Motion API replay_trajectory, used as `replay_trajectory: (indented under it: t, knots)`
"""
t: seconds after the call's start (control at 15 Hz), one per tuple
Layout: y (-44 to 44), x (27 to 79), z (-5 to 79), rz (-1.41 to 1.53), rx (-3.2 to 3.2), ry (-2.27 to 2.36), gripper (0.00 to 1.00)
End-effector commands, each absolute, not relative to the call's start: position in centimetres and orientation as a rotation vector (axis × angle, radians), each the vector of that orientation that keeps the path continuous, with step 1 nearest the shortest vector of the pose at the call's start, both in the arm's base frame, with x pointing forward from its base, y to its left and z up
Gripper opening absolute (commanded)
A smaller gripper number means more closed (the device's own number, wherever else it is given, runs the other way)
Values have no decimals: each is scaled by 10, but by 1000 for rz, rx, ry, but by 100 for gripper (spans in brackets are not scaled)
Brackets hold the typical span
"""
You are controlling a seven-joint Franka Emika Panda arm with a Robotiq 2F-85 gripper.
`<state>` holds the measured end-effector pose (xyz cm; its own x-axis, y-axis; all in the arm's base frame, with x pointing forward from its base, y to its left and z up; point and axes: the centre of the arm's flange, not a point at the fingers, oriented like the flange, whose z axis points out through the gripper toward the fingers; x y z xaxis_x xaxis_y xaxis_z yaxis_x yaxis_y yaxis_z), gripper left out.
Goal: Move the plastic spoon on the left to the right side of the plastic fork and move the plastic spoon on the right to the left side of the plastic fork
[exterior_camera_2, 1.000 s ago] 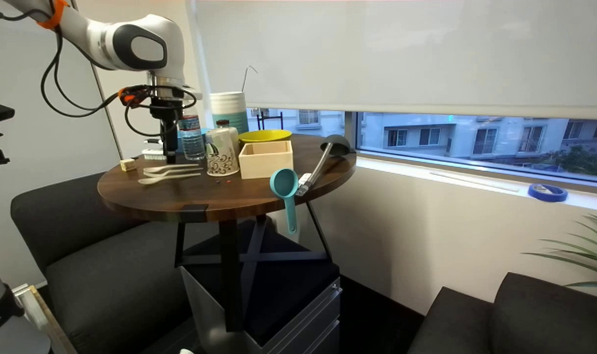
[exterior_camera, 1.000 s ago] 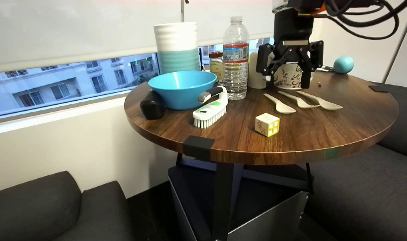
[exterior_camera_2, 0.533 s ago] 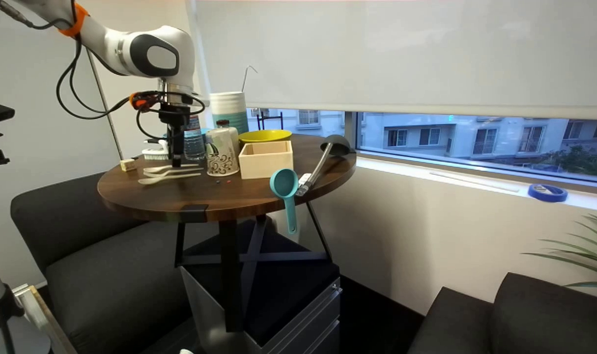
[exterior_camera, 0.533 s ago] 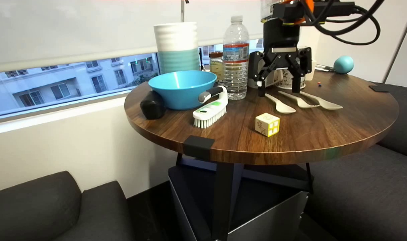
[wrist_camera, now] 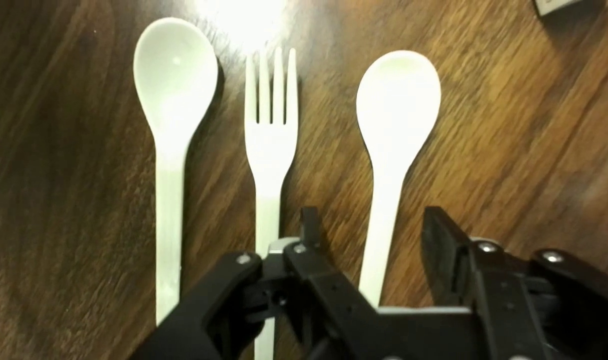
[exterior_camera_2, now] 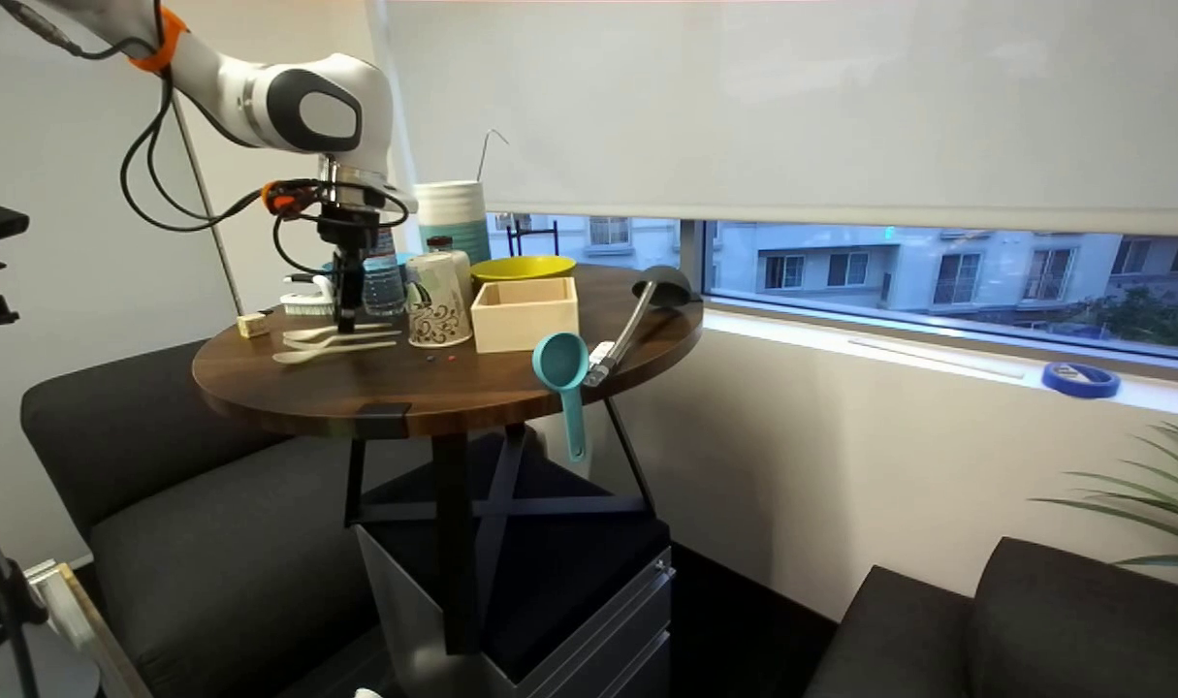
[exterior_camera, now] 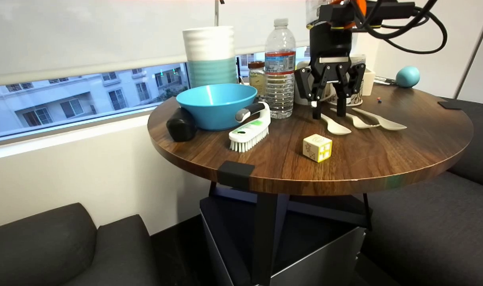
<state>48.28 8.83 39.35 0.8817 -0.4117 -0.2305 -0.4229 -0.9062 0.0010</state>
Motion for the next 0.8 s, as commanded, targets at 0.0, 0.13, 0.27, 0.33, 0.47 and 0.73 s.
replay_trajectory:
  t: [0.0, 0.13, 0.27, 0.33, 0.47, 0.73]
  knots:
    - [95, 491, 394, 405, -2959, 684, 44]
    - [95, 492, 393, 413, -2957, 684, 41]
    - [95, 493, 391, 421, -2954, 684, 28]
    - [95, 494, 390, 426, -2953, 683, 52]
    - [95, 495, 389, 436, -2950, 684, 12]
    - [94, 498, 387, 464, -2940, 682, 2]
